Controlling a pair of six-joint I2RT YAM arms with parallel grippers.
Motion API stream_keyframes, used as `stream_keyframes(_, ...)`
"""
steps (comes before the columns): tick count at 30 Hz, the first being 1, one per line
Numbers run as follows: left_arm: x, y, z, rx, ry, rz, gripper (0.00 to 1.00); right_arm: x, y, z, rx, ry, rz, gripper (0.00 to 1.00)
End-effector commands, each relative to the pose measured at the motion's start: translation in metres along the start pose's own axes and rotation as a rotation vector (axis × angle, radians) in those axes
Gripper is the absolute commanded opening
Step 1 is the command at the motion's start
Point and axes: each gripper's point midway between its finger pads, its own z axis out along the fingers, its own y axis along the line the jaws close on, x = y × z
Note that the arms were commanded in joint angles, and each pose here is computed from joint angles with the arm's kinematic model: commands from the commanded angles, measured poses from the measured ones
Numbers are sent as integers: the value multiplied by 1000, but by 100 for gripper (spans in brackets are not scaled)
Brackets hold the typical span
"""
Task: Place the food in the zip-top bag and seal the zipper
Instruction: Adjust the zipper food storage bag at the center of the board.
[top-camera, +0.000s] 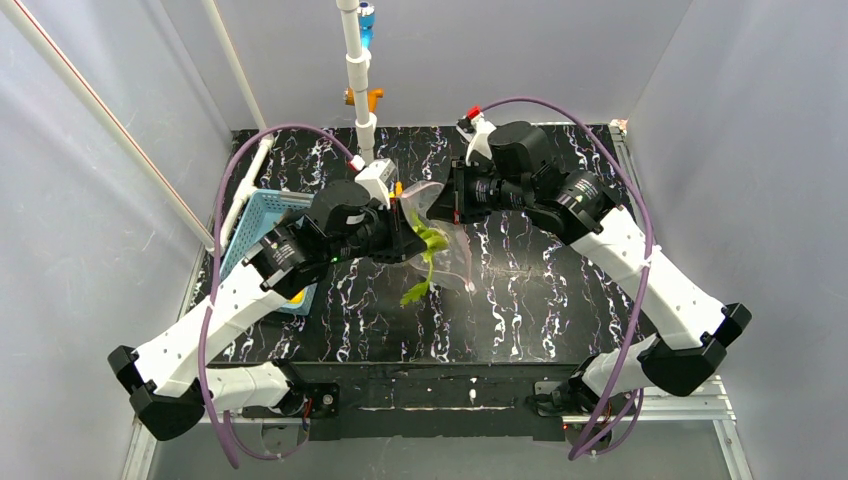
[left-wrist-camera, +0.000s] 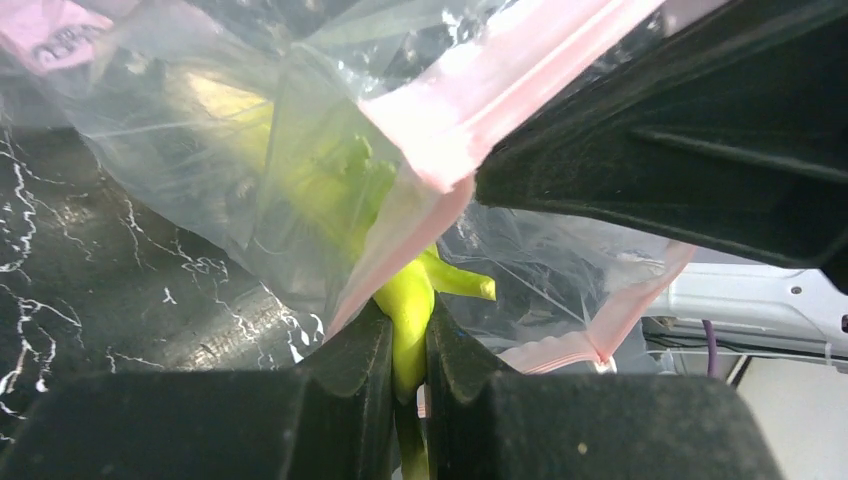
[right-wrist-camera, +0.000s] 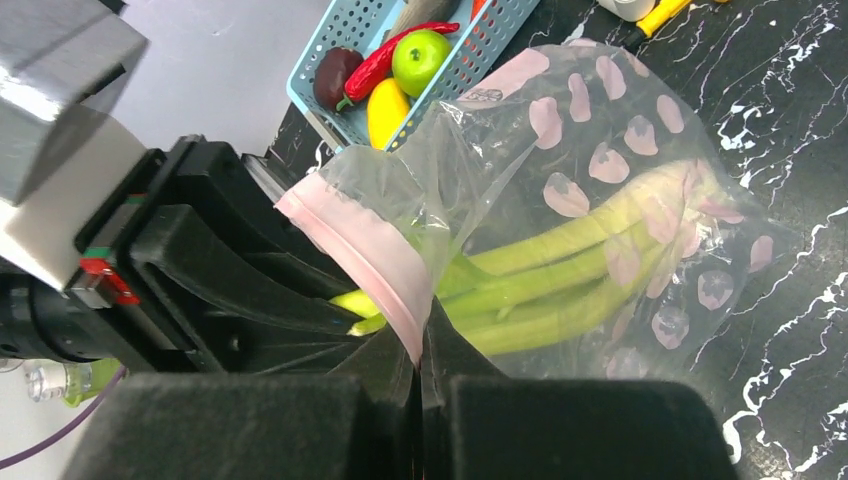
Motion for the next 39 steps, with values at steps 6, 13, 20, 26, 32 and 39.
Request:
stream_keyframes(6,-35,-108,-52,498,-42,10,0,-10,5,-3,-41,-46,-7,1)
stream_keyframes(13,-47,-151,-80,724,-32,-88,0,-21,-6,-1,-25,-83,25,1)
stream_keyframes(20,-22,-113,-26,585,12,-209,0,-20,-9,4,-79,-67,96,1)
stream_keyframes(26,-18,-60,-2,401,-84,-279,0,-14,-29,7,-119,-42,172,1)
stream_keyframes(32,-15,-14,17,215,-107,-309,0,-10,-40,13,-150,-2,200,1)
stream_keyframes(39,-14,1,44,156,-67,-316,0,-11,-33,14,-194,13,210,1)
